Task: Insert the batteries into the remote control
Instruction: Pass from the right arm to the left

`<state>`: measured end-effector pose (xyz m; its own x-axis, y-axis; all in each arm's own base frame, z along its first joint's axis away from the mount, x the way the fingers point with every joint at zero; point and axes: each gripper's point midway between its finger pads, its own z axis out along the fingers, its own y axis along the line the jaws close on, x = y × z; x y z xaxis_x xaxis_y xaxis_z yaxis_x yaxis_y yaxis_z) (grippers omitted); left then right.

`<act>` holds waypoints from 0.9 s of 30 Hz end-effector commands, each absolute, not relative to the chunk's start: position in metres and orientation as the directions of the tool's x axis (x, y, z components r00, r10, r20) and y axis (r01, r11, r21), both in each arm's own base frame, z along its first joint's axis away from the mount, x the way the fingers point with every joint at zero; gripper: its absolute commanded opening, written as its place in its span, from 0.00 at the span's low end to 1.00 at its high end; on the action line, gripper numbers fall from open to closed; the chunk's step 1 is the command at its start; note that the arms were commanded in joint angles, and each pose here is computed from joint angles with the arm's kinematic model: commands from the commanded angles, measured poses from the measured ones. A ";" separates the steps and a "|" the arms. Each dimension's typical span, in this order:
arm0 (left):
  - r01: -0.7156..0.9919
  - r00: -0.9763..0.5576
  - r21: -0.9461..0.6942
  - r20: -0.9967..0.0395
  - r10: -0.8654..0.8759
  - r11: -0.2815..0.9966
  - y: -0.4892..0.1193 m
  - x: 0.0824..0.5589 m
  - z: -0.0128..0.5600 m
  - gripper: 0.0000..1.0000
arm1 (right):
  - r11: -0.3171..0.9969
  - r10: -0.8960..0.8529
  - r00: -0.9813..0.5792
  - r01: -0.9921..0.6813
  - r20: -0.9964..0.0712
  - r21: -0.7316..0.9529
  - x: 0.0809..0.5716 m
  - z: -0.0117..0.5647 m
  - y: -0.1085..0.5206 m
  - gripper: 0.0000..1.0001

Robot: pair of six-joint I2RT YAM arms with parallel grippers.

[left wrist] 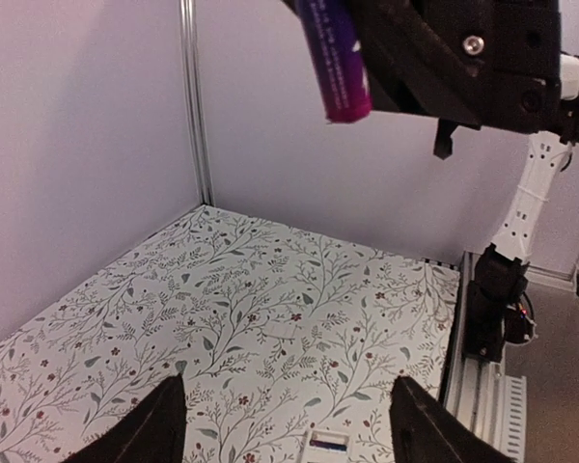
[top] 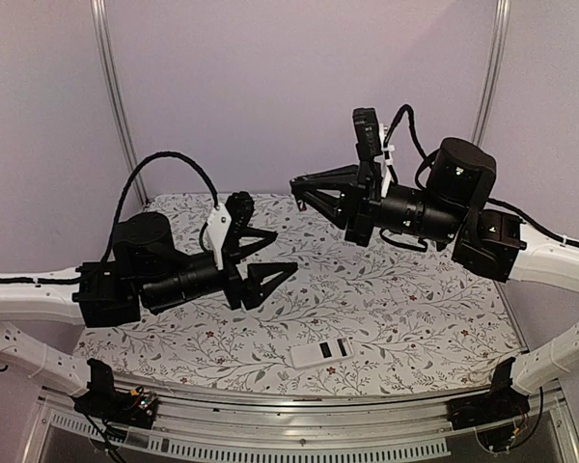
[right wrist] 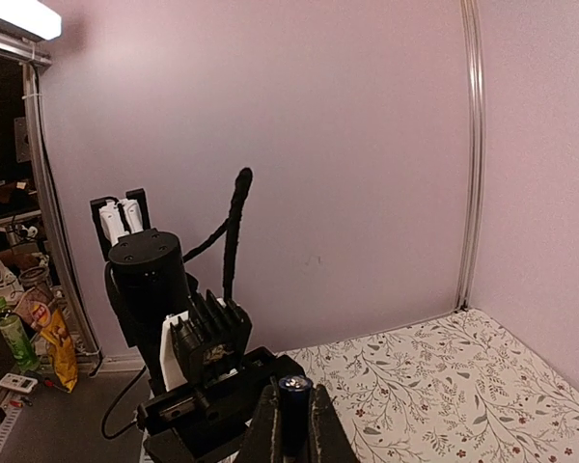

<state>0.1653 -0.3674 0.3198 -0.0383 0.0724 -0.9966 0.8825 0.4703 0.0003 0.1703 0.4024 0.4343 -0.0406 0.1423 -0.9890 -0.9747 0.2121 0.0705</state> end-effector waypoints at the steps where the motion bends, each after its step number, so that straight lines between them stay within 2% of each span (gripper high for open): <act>1: 0.864 0.009 0.003 -1.000 -0.008 0.503 -0.361 0.167 0.349 0.68 | 0.186 0.177 -0.002 -0.982 -0.984 0.036 0.160 0.446 0.396 0.00; 9: 0.889 0.020 -0.013 -0.997 -0.068 0.459 -0.366 0.160 0.364 0.65 | 0.153 0.179 -0.003 -0.988 -0.984 0.031 0.153 0.443 0.398 0.00; 15: 0.909 0.029 -0.021 -0.993 -0.113 0.416 -0.373 0.153 0.378 0.75 | 0.086 0.167 0.000 -0.996 -0.986 0.014 0.142 0.438 0.402 0.00; 18: 0.918 0.035 -0.018 -0.991 -0.127 0.395 -0.379 0.150 0.384 0.76 | 0.089 0.167 -0.002 -0.996 -0.986 0.017 0.143 0.437 0.402 0.00; 27: 0.913 0.067 -0.003 -0.985 -0.158 0.407 -0.382 0.152 0.399 0.65 | 0.162 0.174 -0.042 -0.984 -0.984 0.071 0.155 0.437 0.397 0.00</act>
